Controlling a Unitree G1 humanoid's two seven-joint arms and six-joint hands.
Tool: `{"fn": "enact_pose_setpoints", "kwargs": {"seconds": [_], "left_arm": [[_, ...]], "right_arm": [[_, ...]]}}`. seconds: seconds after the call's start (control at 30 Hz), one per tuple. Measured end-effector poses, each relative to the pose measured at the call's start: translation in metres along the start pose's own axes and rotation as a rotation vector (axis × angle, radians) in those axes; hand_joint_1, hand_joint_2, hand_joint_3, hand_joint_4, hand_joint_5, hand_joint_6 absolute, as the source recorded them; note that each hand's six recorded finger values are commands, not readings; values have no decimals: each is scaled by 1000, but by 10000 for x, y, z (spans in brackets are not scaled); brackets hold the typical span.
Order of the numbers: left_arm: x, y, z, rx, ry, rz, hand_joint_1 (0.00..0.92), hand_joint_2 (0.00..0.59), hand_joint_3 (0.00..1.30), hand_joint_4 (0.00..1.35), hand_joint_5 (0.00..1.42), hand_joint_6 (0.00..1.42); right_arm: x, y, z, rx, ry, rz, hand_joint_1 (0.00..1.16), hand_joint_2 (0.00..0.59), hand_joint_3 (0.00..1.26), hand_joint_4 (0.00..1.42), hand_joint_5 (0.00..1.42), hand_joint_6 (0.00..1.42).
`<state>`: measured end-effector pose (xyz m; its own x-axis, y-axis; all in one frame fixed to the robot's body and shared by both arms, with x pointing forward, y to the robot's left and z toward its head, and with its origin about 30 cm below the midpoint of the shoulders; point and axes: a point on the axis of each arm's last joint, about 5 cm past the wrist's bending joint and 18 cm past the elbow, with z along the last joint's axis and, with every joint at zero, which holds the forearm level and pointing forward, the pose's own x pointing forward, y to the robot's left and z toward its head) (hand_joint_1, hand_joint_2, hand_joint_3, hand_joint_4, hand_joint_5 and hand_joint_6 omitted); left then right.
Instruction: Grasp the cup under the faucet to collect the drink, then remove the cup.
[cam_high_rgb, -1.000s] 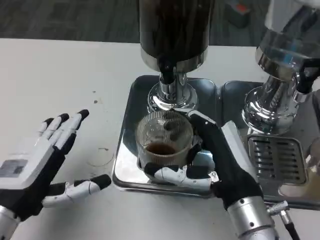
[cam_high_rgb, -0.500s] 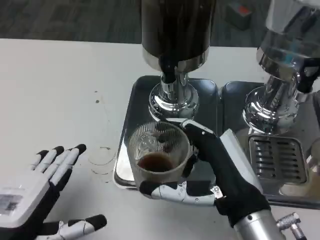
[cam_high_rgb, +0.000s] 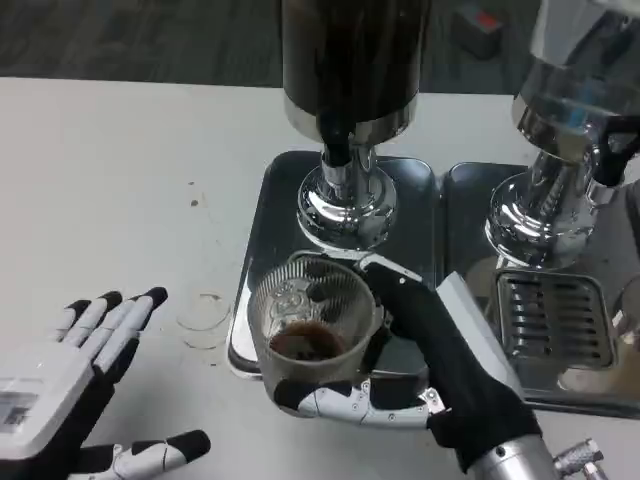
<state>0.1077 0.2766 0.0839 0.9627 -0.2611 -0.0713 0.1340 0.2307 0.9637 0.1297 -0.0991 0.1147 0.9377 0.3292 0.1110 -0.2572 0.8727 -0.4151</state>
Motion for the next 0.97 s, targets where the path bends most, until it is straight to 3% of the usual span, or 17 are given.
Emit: {"fn": "enact_pose_setpoints", "kwargs": {"seconds": [0.97], "left_arm": [[12, -20, 36, -17, -4, 14, 0, 92, 0, 0, 0, 0]], "right_arm": [[-8, 6, 11, -8, 12, -10, 1045, 238, 406, 523, 706, 940]]}}
